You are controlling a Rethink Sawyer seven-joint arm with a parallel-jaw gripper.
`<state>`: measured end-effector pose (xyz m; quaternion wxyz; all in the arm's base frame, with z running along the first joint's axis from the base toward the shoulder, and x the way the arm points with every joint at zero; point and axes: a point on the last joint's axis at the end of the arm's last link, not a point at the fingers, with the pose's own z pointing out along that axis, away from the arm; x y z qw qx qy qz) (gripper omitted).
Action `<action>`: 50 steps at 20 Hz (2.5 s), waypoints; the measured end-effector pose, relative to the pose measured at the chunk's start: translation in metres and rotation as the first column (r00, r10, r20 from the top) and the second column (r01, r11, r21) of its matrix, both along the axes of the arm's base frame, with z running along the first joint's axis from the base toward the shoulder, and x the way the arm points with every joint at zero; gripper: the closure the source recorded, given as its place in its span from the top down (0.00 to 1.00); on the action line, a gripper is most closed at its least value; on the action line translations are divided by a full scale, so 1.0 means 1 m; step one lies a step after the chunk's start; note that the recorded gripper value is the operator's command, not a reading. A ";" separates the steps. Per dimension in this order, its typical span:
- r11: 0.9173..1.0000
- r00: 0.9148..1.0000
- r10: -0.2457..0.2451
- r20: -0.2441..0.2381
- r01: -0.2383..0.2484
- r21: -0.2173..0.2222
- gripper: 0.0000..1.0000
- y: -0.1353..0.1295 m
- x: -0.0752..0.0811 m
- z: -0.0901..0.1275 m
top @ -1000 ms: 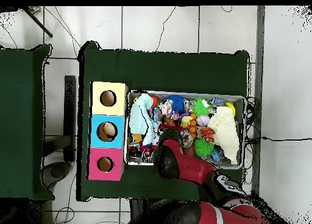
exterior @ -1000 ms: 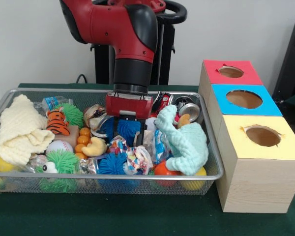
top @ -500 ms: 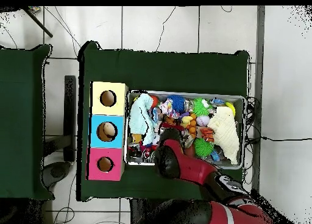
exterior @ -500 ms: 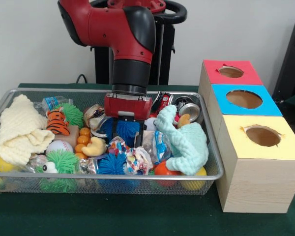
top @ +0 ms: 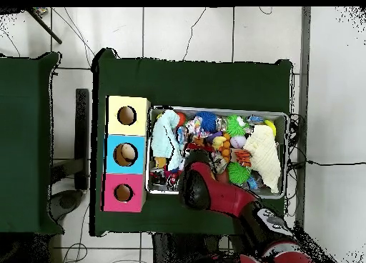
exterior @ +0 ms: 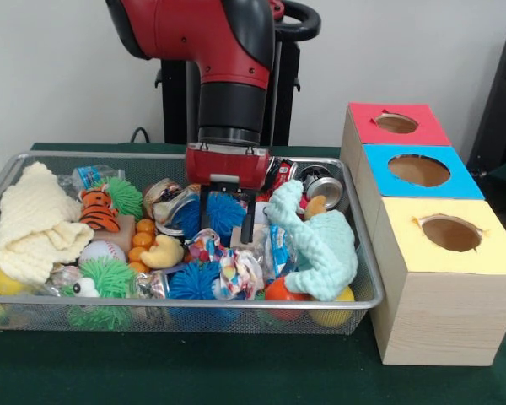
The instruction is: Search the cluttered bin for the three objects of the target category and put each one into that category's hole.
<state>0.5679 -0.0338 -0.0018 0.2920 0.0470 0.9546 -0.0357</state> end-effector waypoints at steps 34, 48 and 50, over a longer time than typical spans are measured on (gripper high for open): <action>1.000 1.000 -0.011 0.012 0.011 -0.020 1.00 -0.018 0.018 0.039; 0.999 0.999 -0.031 -0.005 0.031 -0.011 1.00 -0.028 0.012 0.029; 1.000 0.999 -0.029 -0.013 0.029 -0.007 1.00 -0.026 0.010 0.025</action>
